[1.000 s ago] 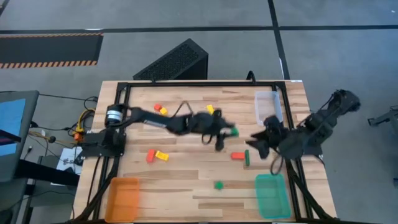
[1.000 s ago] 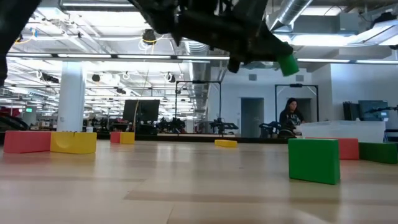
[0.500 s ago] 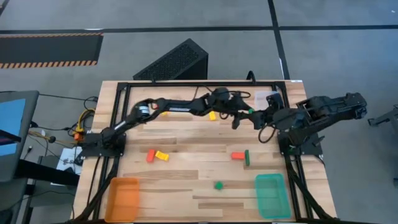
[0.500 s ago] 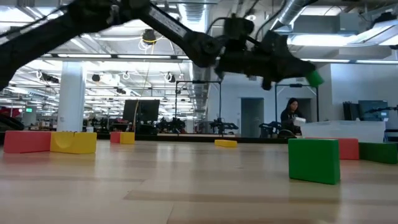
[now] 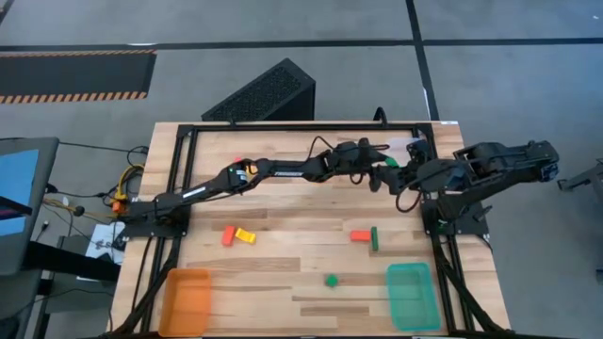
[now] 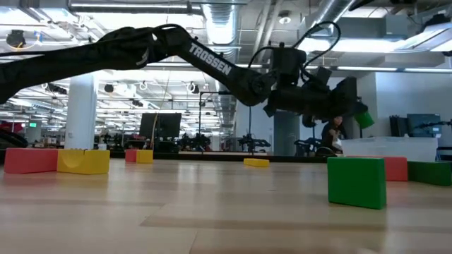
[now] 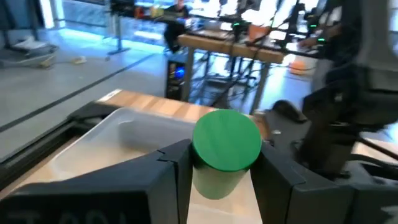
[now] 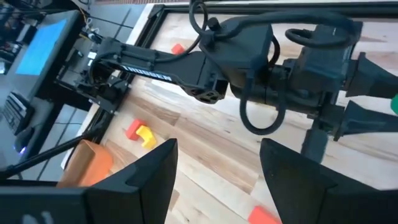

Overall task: Sort & place blocks by color
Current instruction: Put the bottom left green block into the orange bin

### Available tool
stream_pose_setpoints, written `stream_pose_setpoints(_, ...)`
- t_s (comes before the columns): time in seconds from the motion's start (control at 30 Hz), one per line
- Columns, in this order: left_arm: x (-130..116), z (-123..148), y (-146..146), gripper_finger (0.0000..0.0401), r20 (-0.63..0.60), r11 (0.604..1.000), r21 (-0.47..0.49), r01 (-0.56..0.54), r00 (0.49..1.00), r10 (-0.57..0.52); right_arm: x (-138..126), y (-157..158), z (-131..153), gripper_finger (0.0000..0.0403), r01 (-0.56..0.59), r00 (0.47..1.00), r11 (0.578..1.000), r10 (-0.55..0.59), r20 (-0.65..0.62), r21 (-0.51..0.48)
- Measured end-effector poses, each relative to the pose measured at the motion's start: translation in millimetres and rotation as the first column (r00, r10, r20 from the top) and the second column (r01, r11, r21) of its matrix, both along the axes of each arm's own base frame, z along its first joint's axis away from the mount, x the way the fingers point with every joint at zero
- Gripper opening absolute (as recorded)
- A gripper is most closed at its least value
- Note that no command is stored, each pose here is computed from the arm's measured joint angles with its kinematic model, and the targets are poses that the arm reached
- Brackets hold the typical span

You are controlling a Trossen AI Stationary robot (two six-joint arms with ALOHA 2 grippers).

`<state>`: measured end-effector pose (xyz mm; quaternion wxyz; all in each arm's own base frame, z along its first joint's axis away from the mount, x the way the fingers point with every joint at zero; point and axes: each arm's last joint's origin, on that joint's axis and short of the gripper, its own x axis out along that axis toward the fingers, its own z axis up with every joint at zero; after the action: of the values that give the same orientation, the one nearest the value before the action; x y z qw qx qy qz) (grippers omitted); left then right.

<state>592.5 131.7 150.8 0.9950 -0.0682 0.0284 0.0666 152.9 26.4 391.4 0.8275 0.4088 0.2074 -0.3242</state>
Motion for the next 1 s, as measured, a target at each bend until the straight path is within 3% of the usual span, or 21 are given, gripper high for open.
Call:
stream_pose_setpoints(0.33, 2.2, -2.6, -3.4, 0.0148, 0.037, 0.998, 0.050, 0.047, 0.998, -0.049, 0.3, -6.8, 0.1, 0.0254, -0.011, 1.000, 1.000, 0.010, -0.027, -0.027)
stream_pose_setpoints(0.43, 6.1, -17.0, -6.3, 0.0148, 0.117, 0.997, -0.027, 0.067, 0.991, -0.063, 0.8, -7.9, -0.2, 0.0254, -0.022, 0.999, 1.000, 0.021, -0.033, -0.017)
stream_pose_setpoints(0.57, 8.0, -29.0, -8.0, 0.0149, 0.112, 0.996, -0.065, 0.053, 0.993, -0.046, 1.1, -8.8, -0.1, 0.0254, -0.030, 0.999, 0.999, 0.029, -0.038, -0.022)
stream_pose_setpoints(0.73, 5.9, -2.1, -6.6, 0.0149, 0.109, 0.992, -0.028, 0.127, 0.986, -0.123, 0.2, -8.8, -1.0, 0.0254, -0.035, 0.998, 0.999, 0.034, -0.054, -0.028)
stream_pose_setpoints(0.83, 1.7, 22.0, -6.0, 0.0149, 0.017, 0.988, 0.012, 0.152, 0.988, -0.153, -1.8, -9.2, -2.8, 0.0254, -0.034, 0.996, 0.999, 0.032, -0.081, -0.031)
stream_pose_setpoints(1.0, -12.5, 49.3, -8.8, 0.0151, -0.240, 0.977, 0.105, 0.184, 0.958, -0.155, -4.7, -9.9, -5.0, 0.0254, -0.033, 0.992, 0.999, 0.028, -0.120, -0.041)
